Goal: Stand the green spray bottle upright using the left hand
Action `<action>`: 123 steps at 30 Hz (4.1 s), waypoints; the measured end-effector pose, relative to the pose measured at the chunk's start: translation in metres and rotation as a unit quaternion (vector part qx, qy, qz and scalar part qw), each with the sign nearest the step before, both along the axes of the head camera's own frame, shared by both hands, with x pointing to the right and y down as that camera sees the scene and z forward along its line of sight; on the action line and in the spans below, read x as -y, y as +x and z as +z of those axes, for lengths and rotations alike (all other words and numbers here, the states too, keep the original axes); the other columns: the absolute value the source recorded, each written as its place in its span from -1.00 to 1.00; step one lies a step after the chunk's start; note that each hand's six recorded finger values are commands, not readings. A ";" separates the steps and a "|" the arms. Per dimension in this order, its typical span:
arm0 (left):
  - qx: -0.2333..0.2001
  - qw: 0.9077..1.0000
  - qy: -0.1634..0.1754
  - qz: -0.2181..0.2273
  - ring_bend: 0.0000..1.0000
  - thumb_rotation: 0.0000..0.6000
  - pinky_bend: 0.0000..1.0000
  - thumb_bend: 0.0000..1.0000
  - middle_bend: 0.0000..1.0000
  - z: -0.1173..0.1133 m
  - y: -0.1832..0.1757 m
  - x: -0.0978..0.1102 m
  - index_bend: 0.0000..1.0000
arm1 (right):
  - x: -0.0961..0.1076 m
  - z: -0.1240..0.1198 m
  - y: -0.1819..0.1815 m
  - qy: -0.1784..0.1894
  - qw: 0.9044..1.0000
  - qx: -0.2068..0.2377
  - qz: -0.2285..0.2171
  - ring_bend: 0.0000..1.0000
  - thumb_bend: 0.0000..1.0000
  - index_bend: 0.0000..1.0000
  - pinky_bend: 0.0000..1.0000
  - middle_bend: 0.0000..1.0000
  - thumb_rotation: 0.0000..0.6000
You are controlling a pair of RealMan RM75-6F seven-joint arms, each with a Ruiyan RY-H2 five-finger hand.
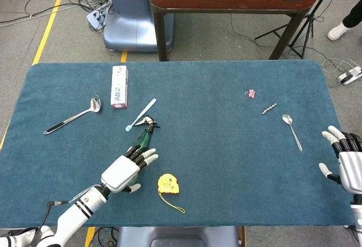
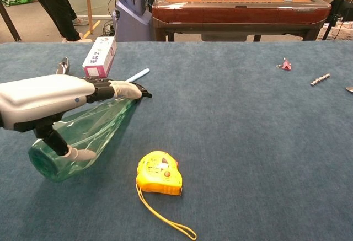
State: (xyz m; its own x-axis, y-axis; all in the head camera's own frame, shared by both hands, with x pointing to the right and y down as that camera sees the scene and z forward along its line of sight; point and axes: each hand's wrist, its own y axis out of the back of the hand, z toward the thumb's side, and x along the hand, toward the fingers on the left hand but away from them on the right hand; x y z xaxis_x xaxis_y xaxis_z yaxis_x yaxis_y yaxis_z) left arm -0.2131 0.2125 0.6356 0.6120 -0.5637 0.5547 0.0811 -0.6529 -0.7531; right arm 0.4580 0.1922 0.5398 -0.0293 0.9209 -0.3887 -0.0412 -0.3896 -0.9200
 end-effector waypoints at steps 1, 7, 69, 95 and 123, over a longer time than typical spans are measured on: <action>0.007 1.000 0.003 0.001 -1.00 1.00 -0.96 -0.49 -0.96 0.002 -0.001 0.001 -1.00 | 0.000 0.000 0.000 -0.001 1.000 0.000 0.000 -0.75 -0.64 -0.61 -0.72 -0.72 1.00; 0.059 0.998 0.022 -0.007 -1.00 1.00 -0.96 -0.49 -0.98 0.014 -0.014 0.008 -1.00 | 0.000 0.000 0.001 0.000 1.000 0.000 0.001 -0.75 -0.64 -0.61 -0.72 -0.72 1.00; 0.235 0.960 -0.049 -0.147 -0.96 0.19 -0.96 -0.49 -0.67 0.072 -0.002 0.127 -0.62 | 0.001 -0.007 -0.010 -0.001 1.000 0.001 -0.014 -0.75 -0.64 -0.61 -0.72 -0.72 1.00; 0.297 0.950 -0.042 -0.087 -0.74 0.95 -0.96 -0.49 -0.36 0.087 0.019 0.113 -0.38 | -0.003 -0.008 -0.004 -0.003 1.000 -0.001 -0.002 -0.75 -0.64 -0.61 -0.72 -0.72 1.00; 0.178 0.972 -0.009 -0.151 -0.35 1.00 -0.84 -0.49 0.06 0.059 0.009 0.123 0.01 | -0.006 -0.011 0.001 0.001 1.000 0.002 0.003 -0.75 -0.64 -0.61 -0.72 -0.72 1.00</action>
State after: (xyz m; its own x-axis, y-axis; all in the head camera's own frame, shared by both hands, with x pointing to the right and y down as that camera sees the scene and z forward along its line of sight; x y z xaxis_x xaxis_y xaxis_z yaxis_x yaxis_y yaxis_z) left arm -0.2042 0.0895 0.6946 0.1887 -0.6761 0.7122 0.1372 -0.7000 -0.7008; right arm 0.4594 0.1978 0.5291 -0.0335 0.9215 -0.3868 -0.0358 -0.3879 -0.9210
